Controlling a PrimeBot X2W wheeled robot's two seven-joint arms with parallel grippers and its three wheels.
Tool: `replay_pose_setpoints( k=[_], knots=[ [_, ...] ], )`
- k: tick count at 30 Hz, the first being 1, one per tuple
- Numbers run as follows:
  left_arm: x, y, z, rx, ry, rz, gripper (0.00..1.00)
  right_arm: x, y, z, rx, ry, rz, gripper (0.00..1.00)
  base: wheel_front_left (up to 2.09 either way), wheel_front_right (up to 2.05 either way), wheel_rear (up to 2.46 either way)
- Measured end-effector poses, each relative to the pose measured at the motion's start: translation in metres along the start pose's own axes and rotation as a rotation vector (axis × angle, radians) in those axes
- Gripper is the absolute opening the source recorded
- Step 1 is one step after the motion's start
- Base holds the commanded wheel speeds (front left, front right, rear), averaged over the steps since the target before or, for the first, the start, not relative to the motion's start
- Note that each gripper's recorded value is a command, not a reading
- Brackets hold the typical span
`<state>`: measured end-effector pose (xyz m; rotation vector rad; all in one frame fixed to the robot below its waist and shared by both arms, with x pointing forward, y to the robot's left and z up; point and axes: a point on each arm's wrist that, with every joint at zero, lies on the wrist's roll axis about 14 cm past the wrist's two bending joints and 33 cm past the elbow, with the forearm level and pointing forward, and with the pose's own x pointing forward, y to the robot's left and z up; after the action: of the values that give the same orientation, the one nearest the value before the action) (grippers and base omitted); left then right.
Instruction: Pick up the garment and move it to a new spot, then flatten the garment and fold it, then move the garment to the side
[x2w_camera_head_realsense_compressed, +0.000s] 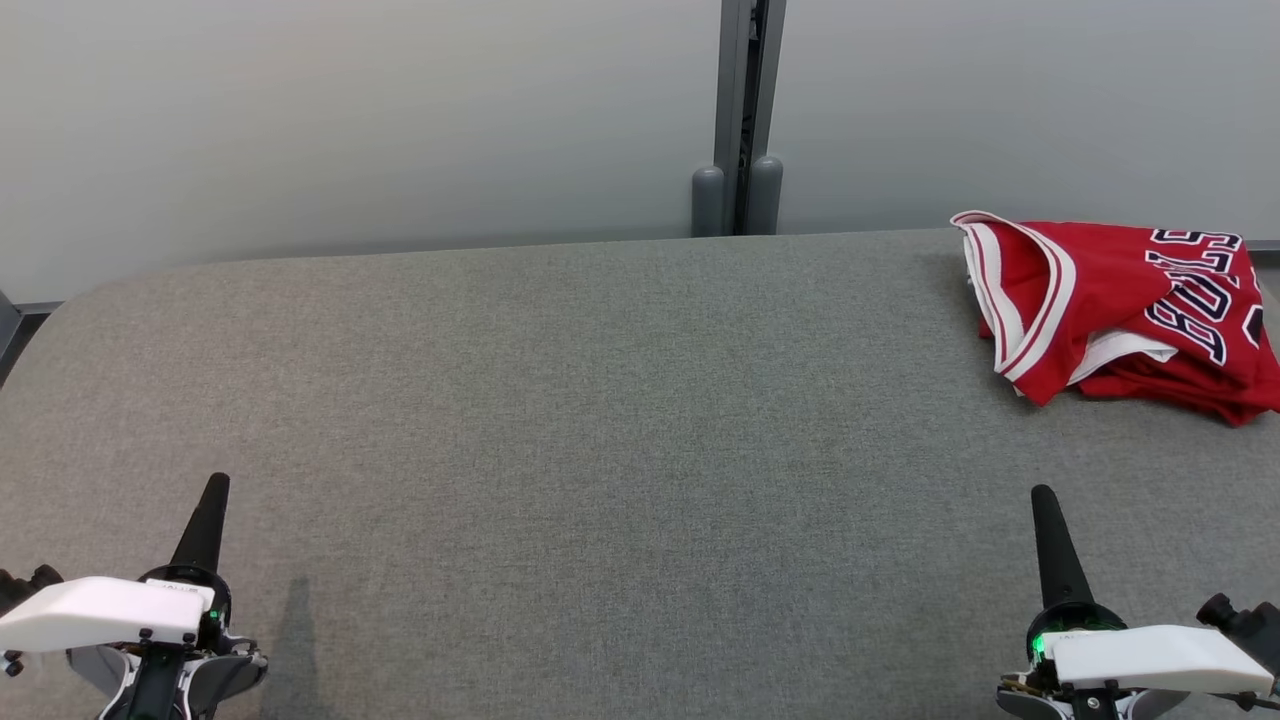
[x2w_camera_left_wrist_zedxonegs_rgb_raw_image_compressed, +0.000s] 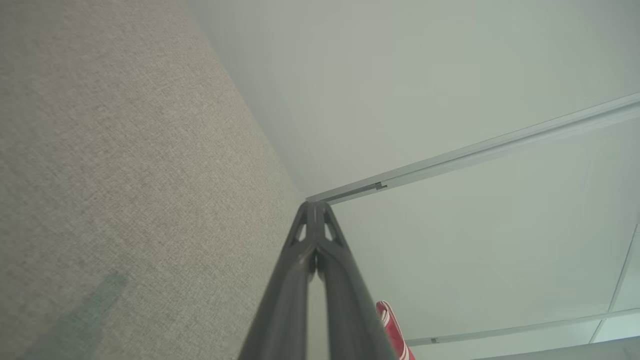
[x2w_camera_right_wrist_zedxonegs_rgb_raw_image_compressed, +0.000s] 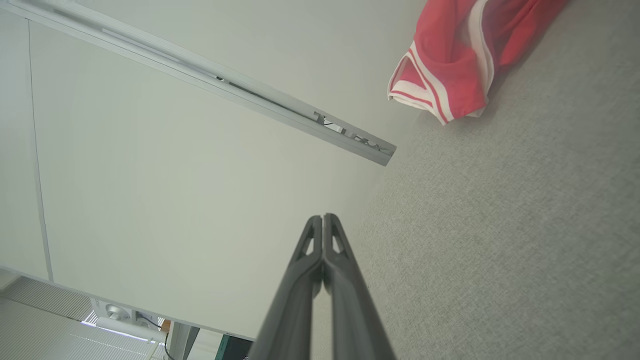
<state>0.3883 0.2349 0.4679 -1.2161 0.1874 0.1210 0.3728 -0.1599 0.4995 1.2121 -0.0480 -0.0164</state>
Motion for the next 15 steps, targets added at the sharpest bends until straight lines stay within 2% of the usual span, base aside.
replay_pose_setpoints(
  k=[15],
  knots=[
    [0.0017, -0.0086, 0.0082, -0.122, 0.013, -0.051, 0.0, 0.0012, 0.001, -0.0032, 0.12, -0.009, -0.018, 0.0, 0.0, 0.0, 0.0]
  ],
)
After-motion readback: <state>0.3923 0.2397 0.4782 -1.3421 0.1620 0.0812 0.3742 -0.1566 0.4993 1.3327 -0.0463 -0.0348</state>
